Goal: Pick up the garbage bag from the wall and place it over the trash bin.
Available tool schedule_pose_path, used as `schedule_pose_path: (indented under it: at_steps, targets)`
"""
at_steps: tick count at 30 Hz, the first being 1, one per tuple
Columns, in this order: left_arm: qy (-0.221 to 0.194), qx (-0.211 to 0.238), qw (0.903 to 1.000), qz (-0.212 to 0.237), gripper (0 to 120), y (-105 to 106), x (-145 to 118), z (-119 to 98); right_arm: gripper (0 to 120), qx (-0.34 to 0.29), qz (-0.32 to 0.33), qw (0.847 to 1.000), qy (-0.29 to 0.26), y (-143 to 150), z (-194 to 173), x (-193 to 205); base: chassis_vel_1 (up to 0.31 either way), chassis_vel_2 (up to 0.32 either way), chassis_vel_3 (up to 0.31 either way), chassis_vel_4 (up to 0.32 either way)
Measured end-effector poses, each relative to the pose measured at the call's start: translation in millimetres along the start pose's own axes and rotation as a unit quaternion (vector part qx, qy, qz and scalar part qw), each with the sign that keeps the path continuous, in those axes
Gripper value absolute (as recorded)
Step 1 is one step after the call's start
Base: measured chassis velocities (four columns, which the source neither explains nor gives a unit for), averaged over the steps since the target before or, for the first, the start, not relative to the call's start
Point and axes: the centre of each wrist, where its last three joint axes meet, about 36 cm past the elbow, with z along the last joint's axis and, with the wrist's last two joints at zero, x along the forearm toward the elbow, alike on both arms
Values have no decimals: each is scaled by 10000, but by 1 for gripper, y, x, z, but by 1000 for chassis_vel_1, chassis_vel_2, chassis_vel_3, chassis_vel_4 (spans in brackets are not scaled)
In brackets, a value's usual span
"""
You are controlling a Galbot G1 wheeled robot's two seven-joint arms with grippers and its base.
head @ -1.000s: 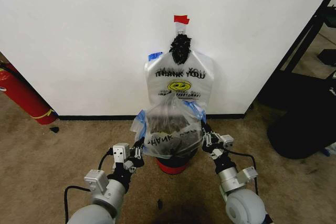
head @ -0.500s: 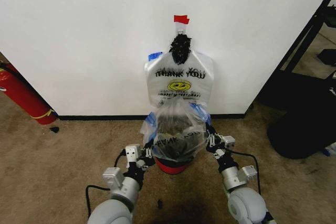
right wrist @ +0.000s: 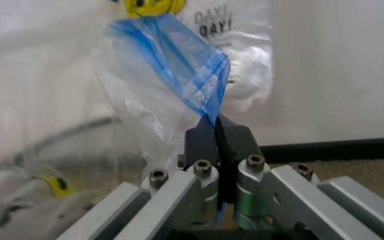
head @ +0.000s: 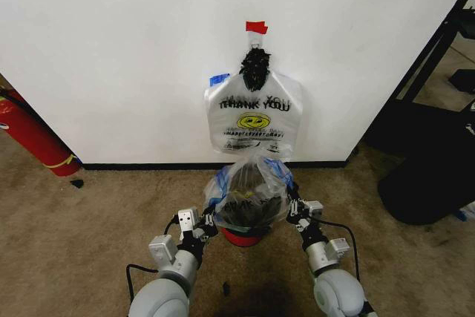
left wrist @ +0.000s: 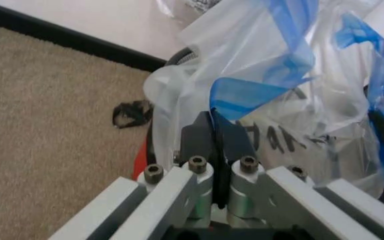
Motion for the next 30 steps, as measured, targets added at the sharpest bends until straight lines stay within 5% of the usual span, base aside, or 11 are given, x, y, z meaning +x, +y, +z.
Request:
schedule_pose_path:
  at_steps: [30]
  targets:
    - [1049,-166,9939,-289,0,2,42,-4,0,569,262,9944,846,-6,29,9,0,0,0,0]
